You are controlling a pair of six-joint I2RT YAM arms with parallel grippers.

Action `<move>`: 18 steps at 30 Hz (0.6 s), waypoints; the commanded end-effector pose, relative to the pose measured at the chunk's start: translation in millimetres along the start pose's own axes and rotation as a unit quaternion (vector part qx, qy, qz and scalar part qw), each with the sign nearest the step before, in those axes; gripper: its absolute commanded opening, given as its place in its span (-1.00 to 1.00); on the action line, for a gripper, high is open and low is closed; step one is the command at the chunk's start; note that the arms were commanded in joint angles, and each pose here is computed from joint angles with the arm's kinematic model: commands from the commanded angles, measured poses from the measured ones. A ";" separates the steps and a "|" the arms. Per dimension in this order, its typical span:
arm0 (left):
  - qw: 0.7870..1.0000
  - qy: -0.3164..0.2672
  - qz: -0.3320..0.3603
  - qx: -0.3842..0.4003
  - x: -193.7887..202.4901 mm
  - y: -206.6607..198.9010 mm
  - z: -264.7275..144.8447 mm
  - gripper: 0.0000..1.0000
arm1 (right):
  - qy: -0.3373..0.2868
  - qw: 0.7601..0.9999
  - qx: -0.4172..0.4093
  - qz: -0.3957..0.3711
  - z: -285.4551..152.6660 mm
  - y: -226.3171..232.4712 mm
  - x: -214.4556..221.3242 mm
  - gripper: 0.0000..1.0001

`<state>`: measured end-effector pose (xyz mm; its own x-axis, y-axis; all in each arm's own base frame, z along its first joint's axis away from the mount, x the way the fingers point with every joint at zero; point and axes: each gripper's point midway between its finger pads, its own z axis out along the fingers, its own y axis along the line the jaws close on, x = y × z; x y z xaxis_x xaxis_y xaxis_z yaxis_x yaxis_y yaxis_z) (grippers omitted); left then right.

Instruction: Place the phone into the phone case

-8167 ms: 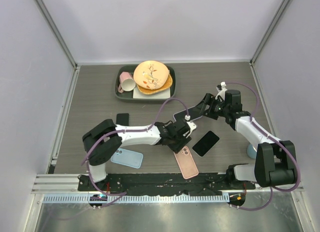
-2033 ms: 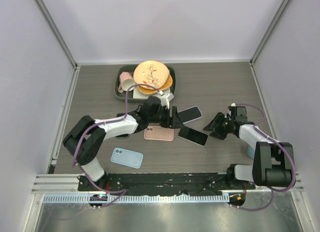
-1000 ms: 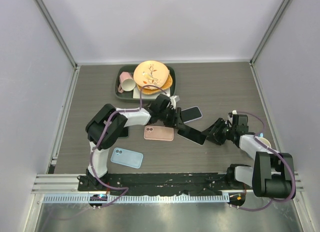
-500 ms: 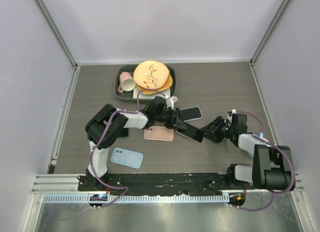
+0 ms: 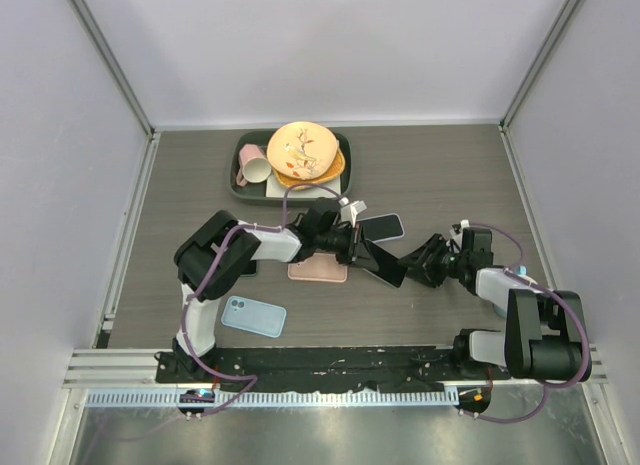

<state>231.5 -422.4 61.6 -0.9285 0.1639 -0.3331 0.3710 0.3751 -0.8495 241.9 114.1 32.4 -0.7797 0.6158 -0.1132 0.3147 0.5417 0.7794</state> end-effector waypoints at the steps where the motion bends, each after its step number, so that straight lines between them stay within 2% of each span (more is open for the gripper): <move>1: 0.999 -0.001 0.034 0.015 -7.8 -15.3 0.7 -1.00 | -0.005 0.999 -0.030 -0.033 -4.1 21.3 -8.6 0.05; 9: 0.998 -0.039 0.044 0.012 -28.2 -23.3 -18.2 -1.00 | -0.016 0.995 -0.054 -0.080 -14.2 43.9 -18.2 0.17; 18: 0.993 -0.111 0.041 0.024 -48.2 -36.1 -79.9 -1.00 | -0.012 0.986 -0.111 -0.123 -23.9 84.0 -29.8 0.32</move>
<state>250.8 -387.0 87.8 -0.9195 0.0783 -0.3853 0.3823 0.4072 -0.8295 263.4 120.9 80.9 -0.8068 0.5442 -0.2301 0.1352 0.5492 0.8247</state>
